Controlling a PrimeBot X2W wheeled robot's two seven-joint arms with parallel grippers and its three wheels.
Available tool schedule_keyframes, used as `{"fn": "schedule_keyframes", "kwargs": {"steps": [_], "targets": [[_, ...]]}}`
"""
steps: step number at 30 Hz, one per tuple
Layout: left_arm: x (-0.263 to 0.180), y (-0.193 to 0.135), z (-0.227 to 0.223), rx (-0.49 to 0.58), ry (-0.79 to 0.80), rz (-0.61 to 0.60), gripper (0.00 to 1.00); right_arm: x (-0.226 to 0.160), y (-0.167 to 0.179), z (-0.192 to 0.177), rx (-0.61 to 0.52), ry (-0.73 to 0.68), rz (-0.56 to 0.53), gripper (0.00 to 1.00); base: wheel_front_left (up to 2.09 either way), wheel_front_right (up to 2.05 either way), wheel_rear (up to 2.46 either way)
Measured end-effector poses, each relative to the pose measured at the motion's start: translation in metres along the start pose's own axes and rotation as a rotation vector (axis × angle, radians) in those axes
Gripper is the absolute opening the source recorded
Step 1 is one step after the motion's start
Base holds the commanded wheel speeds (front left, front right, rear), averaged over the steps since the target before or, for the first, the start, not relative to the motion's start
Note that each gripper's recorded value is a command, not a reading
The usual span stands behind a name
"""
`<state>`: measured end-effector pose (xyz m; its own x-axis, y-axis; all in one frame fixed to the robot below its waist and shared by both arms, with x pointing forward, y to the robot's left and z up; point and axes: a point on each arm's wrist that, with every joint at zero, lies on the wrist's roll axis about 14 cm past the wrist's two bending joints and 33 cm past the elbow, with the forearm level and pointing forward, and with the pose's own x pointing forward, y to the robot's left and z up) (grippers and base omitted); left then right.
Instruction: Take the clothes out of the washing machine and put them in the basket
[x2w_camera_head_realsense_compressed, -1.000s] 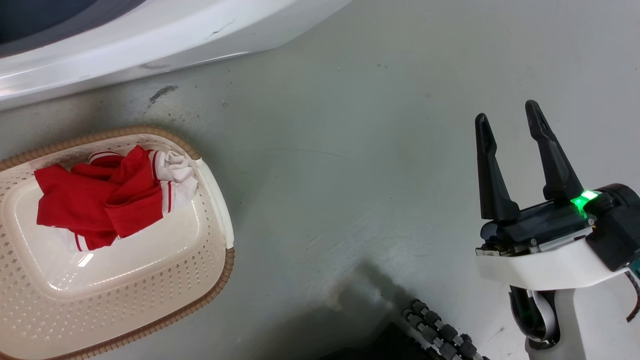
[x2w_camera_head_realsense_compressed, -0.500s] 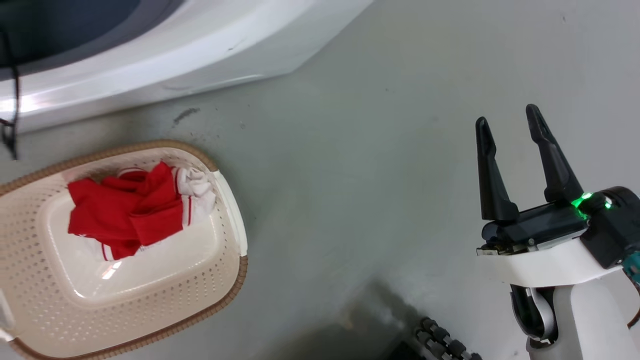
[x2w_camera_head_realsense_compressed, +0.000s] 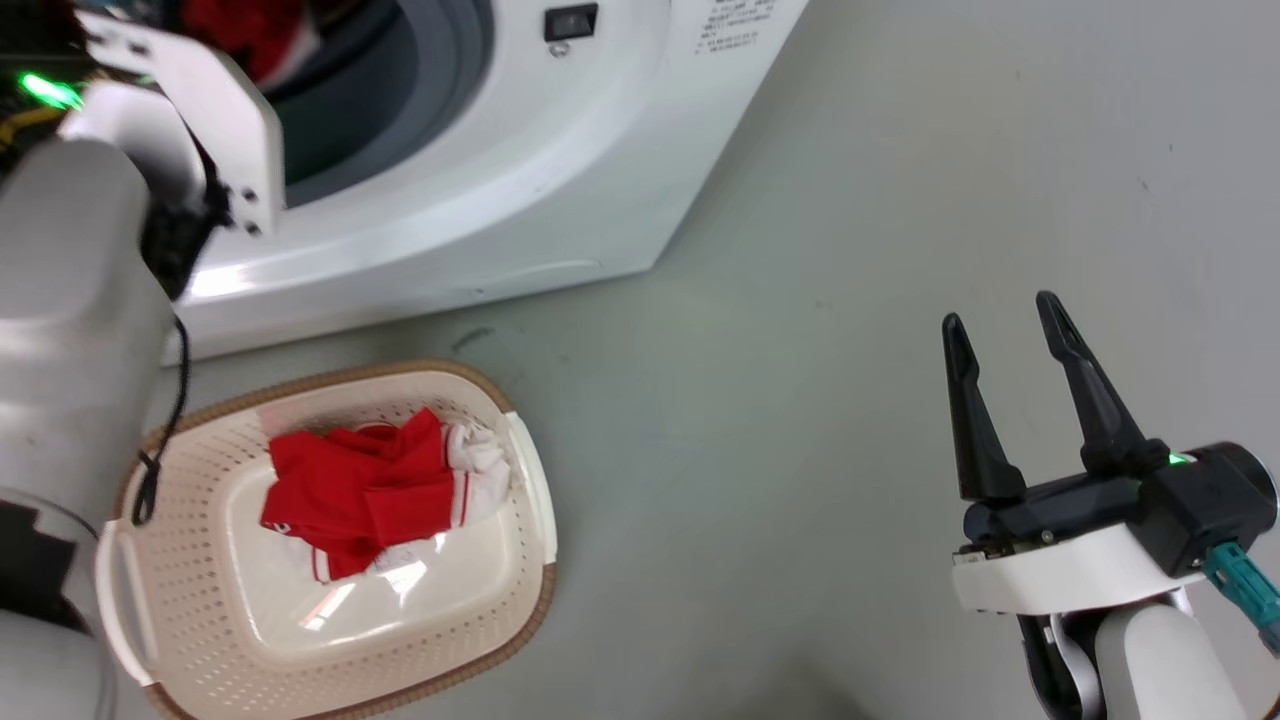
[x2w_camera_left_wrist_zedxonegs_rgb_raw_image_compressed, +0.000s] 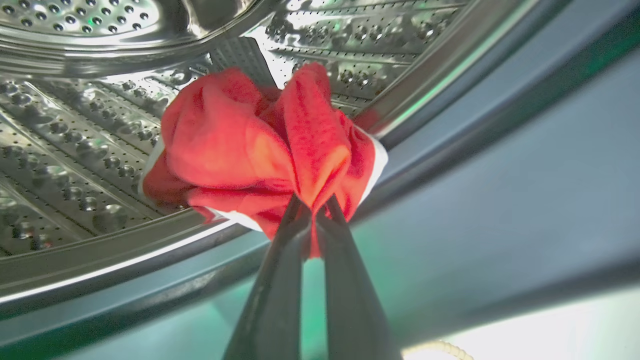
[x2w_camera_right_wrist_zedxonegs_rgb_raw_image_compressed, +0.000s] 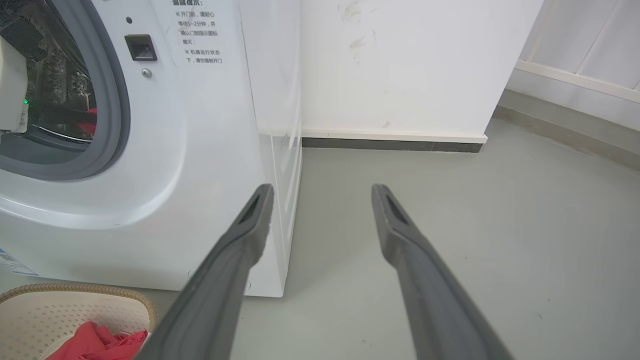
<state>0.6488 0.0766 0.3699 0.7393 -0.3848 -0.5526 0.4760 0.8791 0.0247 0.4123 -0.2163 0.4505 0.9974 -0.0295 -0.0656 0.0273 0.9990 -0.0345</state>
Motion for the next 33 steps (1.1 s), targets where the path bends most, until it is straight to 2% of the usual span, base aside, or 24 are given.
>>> {"fn": "schedule_keyframes", "kwargs": {"steps": [18, 24, 33], "targets": [[-0.128, -0.037, 0.025, -0.024, -0.356, -0.051, 0.0, -0.037, 0.021, 0.029, 0.012, -0.073, 0.058, 1.0, 0.0, 0.0, 0.0], [-0.177, -0.041, 0.041, 0.02, -0.457, -0.029, 0.0, -0.049, 0.031, 0.041, 0.014, -0.107, 0.086, 1.0, 0.0, 0.0, 0.0], [-0.256, -0.052, 0.089, 0.109, -0.646, 0.015, 0.0, -0.061, 0.043, 0.05, 0.018, -0.139, 0.126, 1.0, 0.0, 0.0, 0.0]]}}
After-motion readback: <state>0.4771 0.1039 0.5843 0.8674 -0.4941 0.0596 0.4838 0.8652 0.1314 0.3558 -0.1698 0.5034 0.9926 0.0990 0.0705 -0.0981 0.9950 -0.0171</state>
